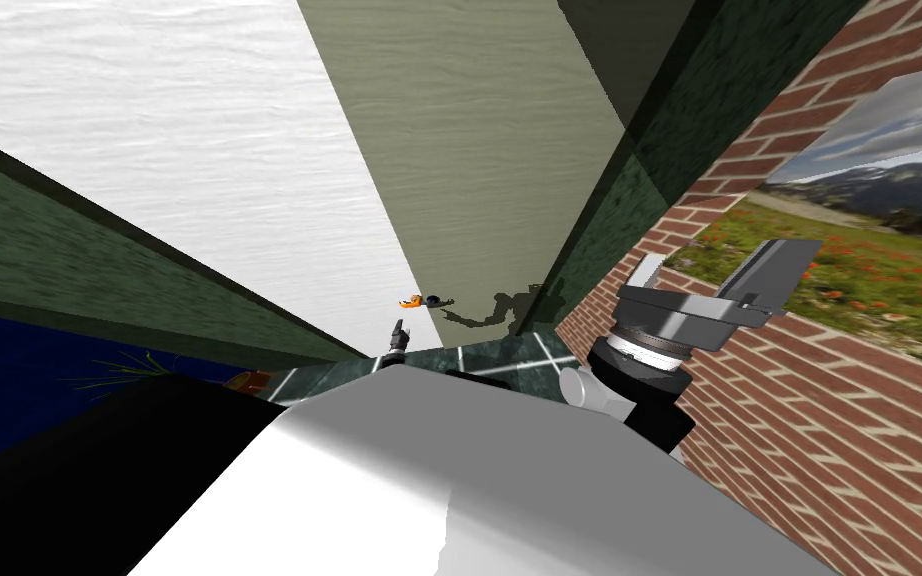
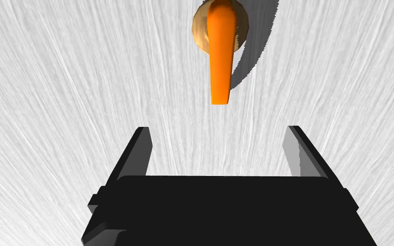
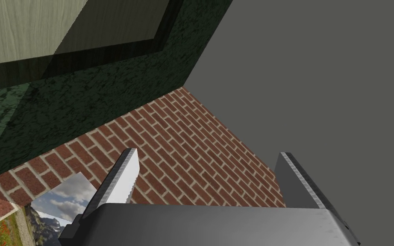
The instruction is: Pull the door open
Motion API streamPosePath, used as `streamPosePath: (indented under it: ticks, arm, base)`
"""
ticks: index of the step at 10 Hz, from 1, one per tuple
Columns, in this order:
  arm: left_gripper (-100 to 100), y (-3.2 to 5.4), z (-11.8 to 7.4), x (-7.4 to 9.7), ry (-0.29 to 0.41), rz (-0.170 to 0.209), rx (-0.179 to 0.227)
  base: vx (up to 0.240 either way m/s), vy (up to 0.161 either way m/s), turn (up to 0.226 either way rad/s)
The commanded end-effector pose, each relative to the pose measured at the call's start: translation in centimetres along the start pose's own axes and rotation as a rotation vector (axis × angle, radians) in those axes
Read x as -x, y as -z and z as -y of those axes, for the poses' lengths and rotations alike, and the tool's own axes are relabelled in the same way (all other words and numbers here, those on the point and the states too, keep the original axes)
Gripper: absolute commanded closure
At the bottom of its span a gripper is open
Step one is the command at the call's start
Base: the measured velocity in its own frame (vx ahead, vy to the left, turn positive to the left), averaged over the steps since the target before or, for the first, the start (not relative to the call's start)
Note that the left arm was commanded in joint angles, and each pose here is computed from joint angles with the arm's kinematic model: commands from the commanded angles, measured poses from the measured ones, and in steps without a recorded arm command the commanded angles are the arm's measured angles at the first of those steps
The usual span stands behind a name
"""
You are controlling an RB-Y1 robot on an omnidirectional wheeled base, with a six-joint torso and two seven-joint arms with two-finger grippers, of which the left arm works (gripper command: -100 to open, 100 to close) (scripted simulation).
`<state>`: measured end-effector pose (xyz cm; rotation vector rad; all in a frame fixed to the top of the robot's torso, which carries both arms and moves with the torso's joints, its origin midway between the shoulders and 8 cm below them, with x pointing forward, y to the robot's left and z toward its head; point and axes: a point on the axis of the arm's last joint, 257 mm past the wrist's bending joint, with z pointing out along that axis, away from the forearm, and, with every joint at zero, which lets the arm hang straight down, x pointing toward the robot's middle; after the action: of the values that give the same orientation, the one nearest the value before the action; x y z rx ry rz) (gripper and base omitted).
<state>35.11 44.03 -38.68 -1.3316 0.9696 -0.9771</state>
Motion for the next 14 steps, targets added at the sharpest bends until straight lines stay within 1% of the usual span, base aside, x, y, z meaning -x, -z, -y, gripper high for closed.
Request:
streamPosePath:
  ticks: [1, 2, 3, 4, 5, 6, 7, 8, 9, 10, 11, 12, 13, 14]
  arm:
    - [-100, 1.31, -0.7, 3.4, -0.023, 0.048, 0.026]
    - [-100, 1.31, -0.7, 3.4, -0.023, 0.048, 0.026]
    - [-100, 2.39, -1.1, 6.3, -0.042, 0.089, 0.043]
    - [-100, 2.58, -1.1, 6.8, -0.046, 0.096, 0.046]
    - [-100, 2.58, -1.1, 6.8, -0.046, 0.096, 0.046]
    - [-100, 3.64, -1.3, 9.7, -0.064, 0.138, 0.059]
    - [-100, 3.64, -1.3, 9.7, -0.064, 0.138, 0.059]
    - [-100, 4.03, -1.2, 10.9, -0.07, 0.156, 0.061]
    - [-100, 3.99, -1.2, 11.0, -0.069, 0.158, 0.059]
    - [-100, 3.55, -1.1, 10.3, -0.06, 0.149, 0.051]
    - [-100, 2.92, -1.0, 9.0, -0.048, 0.131, 0.041]
    - [-100, 2.01, -0.9, 7.0, -0.031, 0.103, 0.026]
    - [-100, 1.32, -0.7, 5.4, -0.017, 0.08, 0.015]
    - [-100, 0.6, -0.5, 3.5, -0.003, 0.054, 0.002]
  base:
    - [0.019, 0.017, 0.097]
    - [0.013, 0.017, 0.066]
    - [0.043, 0.013, 0.049]
    - [0.069, 0.012, 0.033]
    - [0.045, 0.009, 0.004]
    - [0.097, 0.018, 0.023]
    - [0.116, 0.03, 0.02]
    - [0.131, 0.073, -0.012]
    - [0.17, 0.117, -0.033]
    - [0.188, 0.118, -0.088]
    - [0.194, 0.131, -0.134]
    - [0.159, 0.098, -0.133]
    - [0.16, 0.019, -0.181]
    - [0.18, -0.069, -0.179]
